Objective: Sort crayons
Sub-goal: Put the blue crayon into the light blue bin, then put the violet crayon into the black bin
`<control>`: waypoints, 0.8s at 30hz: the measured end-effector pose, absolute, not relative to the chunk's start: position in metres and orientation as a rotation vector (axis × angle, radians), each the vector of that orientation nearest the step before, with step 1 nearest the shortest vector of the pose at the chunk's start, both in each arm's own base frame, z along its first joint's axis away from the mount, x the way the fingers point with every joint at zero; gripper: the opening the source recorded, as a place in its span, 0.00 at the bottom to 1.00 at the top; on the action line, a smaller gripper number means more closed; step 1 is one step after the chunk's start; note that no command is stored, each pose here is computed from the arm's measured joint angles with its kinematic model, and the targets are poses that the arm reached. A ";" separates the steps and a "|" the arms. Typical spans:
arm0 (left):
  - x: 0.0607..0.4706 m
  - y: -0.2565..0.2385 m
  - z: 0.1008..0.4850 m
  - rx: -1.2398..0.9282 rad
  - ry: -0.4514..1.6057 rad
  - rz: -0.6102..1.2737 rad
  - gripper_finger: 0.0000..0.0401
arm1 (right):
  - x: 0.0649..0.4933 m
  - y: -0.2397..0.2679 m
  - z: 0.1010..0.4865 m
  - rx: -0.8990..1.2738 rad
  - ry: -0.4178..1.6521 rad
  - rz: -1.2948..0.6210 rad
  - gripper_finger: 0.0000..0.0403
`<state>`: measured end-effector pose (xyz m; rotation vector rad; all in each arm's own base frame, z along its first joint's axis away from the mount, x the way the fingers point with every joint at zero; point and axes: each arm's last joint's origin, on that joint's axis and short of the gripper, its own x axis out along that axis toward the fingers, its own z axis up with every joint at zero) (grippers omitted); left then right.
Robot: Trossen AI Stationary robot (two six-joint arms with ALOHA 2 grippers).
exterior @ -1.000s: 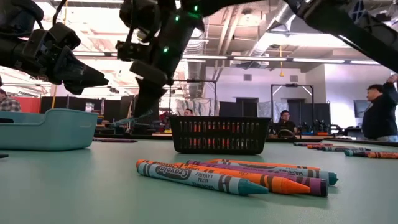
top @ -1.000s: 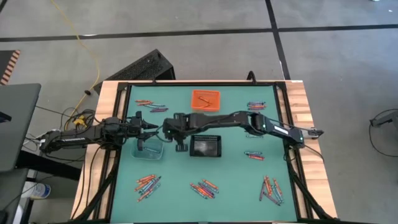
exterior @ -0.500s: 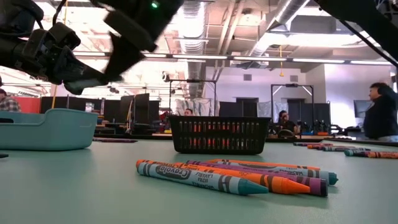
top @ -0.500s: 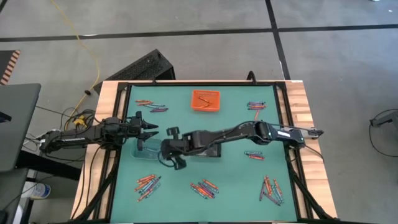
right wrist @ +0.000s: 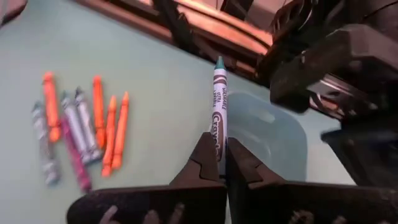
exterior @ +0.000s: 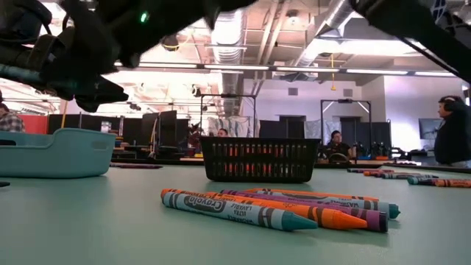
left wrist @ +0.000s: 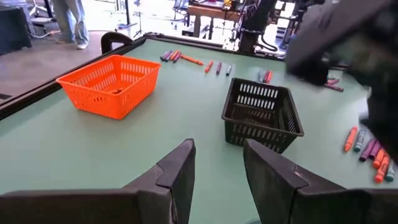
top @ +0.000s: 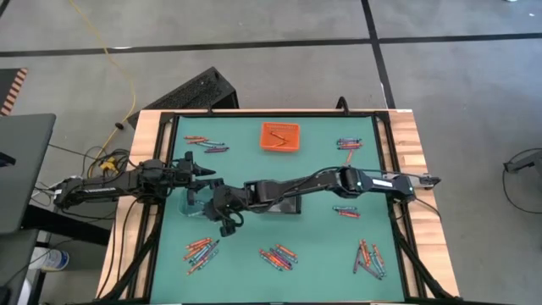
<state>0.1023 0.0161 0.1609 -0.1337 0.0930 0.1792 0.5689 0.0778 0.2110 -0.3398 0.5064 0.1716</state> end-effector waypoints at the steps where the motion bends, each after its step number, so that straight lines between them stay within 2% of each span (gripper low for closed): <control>1: 0.102 0.016 0.161 -0.134 0.093 0.179 0.31 | 0.571 0.076 0.204 -0.339 0.512 0.169 0.02; 4: 0.102 0.016 0.161 -0.134 0.093 0.179 0.31 | 0.575 0.068 0.195 -0.334 0.506 0.153 0.02; 10: 0.102 0.016 0.161 -0.134 0.092 0.179 0.31 | 0.577 0.051 0.199 -0.286 0.494 0.110 0.03; 24: 0.102 0.016 0.161 -0.134 0.092 0.179 0.31 | 0.577 0.042 0.197 -0.271 0.515 0.094 0.20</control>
